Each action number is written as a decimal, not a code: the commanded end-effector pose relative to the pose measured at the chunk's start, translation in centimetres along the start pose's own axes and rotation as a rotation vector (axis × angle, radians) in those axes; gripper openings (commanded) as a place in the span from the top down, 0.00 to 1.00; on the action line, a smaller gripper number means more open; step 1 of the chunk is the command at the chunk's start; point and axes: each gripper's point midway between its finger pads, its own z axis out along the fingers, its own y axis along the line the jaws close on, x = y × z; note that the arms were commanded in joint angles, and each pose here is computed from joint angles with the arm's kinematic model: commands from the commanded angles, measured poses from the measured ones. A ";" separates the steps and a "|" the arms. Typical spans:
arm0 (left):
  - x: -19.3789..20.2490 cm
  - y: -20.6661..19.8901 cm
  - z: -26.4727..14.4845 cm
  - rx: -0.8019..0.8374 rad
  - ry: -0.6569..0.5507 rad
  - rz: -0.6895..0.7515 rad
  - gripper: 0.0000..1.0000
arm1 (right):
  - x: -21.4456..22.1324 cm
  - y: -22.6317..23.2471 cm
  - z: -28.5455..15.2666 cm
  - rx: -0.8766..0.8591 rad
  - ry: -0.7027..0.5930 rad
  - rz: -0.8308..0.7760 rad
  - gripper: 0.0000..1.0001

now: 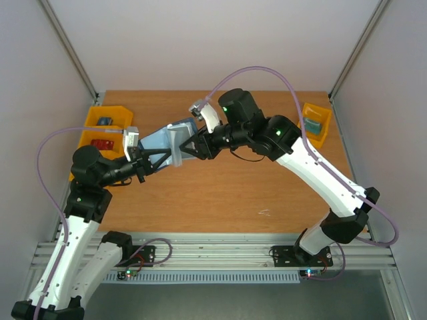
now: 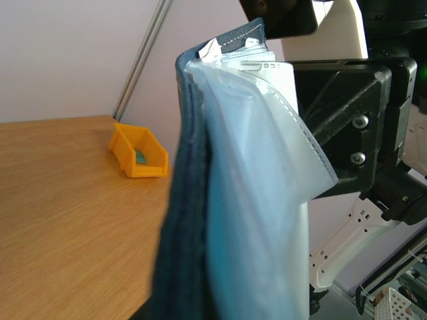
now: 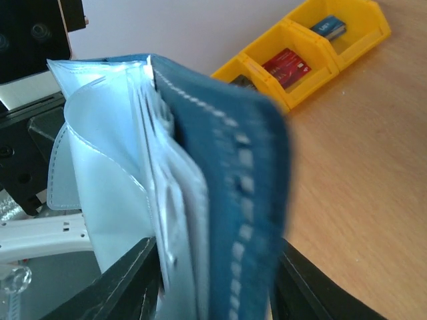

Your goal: Take the credit cards out of the card holder

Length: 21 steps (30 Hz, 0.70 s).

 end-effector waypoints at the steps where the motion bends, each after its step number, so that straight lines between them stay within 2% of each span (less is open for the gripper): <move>1: -1.0 -1.5 -0.3 0.048 -0.029 0.080 1.00 | -1.5 1.5 0.6 -0.062 -0.041 -0.024 0.59; 7: -0.8 -0.4 -0.2 -0.004 -0.033 0.057 1.00 | -1.7 2.3 1.0 -0.112 -0.042 -0.008 0.86; 8: -0.7 0.2 -0.2 -0.036 -0.034 0.042 0.94 | -1.7 2.3 1.1 -0.115 -0.038 -0.003 0.92; 9: -0.7 0.9 -0.3 -0.073 -0.034 0.036 0.80 | -1.6 2.2 1.1 -0.112 -0.036 0.003 0.97; 11: -0.5 2.1 -0.5 -0.147 -0.032 0.035 0.50 | -1.5 1.8 1.2 -0.089 -0.035 0.019 0.99; 13: -0.4 2.6 -0.6 -0.181 -0.028 0.062 0.31 | -1.3 1.0 1.4 -0.042 -0.031 0.035 0.99; 17: -0.5 1.2 -0.4 -0.098 -0.023 0.114 0.12 | -0.6 -0.2 2.1 0.068 -0.011 0.031 0.99; 21: -0.8 1.3 -0.1 -0.082 -0.042 0.099 0.07 | -0.5 0.8 2.5 0.087 -0.004 -0.008 0.99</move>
